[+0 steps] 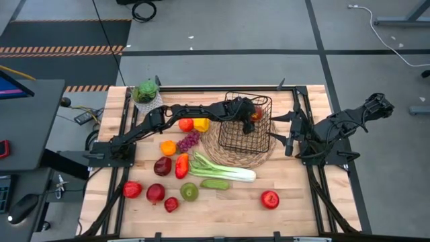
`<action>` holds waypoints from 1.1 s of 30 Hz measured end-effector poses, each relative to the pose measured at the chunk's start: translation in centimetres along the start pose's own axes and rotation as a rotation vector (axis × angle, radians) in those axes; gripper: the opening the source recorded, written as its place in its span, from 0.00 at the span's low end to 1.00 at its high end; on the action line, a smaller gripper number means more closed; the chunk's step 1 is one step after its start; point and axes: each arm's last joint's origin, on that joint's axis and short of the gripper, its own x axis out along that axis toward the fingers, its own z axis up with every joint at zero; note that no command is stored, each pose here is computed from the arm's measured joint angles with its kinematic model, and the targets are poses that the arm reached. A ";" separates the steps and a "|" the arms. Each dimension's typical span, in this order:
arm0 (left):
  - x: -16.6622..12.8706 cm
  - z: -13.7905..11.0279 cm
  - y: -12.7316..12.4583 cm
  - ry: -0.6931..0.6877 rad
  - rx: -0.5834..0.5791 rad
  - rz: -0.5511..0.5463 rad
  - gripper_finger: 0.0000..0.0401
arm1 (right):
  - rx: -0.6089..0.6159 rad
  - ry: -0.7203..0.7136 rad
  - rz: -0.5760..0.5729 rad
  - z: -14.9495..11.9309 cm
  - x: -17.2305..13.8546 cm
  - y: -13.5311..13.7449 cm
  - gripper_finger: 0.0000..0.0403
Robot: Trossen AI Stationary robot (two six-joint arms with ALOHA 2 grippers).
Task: Build produce basket
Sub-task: Put the apple into the wire basket, then put the orange into the wire basket
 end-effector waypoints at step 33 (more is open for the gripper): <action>-21.7 5.1 0.6 0.100 0.222 -0.014 0.89 | 0.028 0.076 0.003 -1.0 -0.1 0.2 0.61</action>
